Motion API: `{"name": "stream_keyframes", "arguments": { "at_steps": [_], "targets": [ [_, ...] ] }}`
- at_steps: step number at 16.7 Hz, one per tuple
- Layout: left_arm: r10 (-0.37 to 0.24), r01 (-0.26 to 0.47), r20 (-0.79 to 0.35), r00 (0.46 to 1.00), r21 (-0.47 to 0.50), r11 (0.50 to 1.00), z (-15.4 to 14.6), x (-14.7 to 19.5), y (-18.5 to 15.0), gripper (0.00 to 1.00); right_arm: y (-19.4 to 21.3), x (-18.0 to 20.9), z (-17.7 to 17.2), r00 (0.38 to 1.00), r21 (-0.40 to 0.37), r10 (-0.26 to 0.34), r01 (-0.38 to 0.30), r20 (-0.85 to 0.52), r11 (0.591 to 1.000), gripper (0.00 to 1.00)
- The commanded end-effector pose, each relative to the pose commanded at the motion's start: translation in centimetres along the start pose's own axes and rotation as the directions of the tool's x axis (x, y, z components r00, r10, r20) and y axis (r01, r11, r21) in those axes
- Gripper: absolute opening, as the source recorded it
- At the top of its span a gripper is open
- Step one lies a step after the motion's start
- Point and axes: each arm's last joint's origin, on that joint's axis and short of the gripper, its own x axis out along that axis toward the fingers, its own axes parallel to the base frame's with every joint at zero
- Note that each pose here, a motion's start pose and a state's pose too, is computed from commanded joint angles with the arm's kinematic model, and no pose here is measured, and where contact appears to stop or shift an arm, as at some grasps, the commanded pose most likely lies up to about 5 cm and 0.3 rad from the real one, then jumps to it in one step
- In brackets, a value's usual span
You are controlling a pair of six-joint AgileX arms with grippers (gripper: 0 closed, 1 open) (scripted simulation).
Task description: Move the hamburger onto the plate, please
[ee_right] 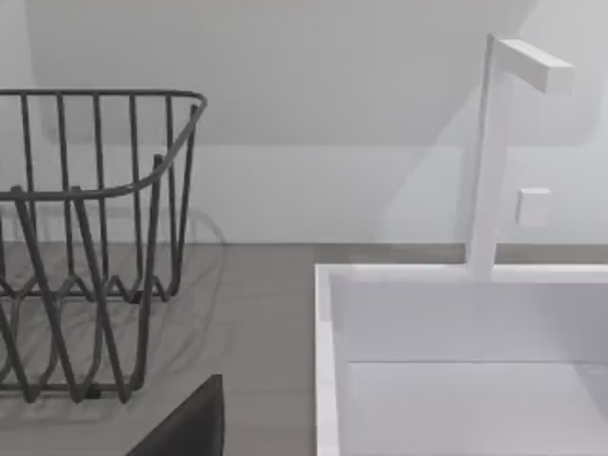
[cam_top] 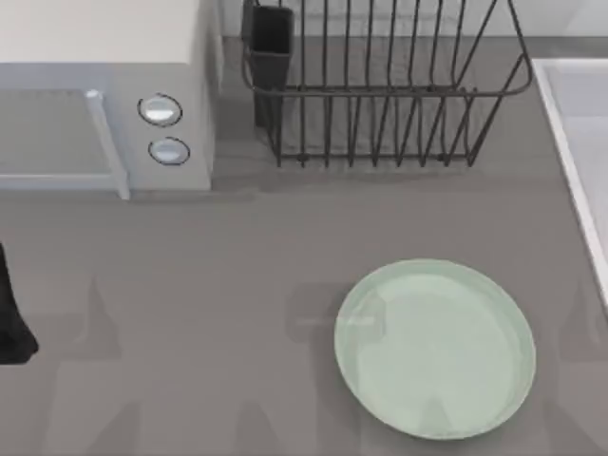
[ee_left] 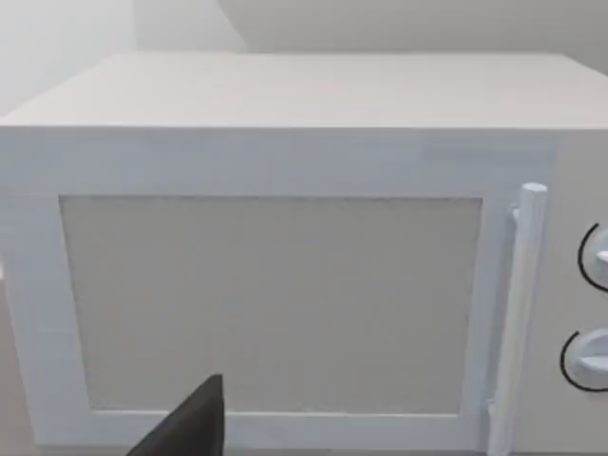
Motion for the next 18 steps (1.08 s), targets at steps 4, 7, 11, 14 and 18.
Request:
{"name": "stream_keyframes", "arguments": {
  "at_steps": [4,7,11,14,18],
  "targets": [
    [0.0,0.0,0.0,1.0,0.0,1.0,0.0,0.0,0.0,1.0,0.0,0.1,0.3,0.999,-0.033,0.0,-0.001,-0.041,0.999,1.0],
    [0.0,0.0,0.0,1.0,0.0,1.0,0.0,0.0,0.0,1.0,-0.1,0.4,1.1,0.981,-0.142,-0.005,-0.023,-0.193,0.99,1.0],
    [0.0,0.0,0.0,1.0,0.0,1.0,0.0,0.0,0.0,1.0,-0.2,2.1,1.8,0.844,-0.305,-0.015,-0.177,-0.536,0.936,1.0],
    [0.0,0.0,0.0,1.0,0.0,1.0,0.0,0.0,0.0,1.0,-0.4,4.0,1.8,0.629,-0.331,-0.018,-0.386,-0.778,0.861,1.0],
    [0.0,0.0,0.0,1.0,0.0,1.0,0.0,0.0,0.0,1.0,-0.6,6.4,1.8,0.317,-0.223,-0.012,-0.638,-0.948,0.737,1.0]
  ]
}}
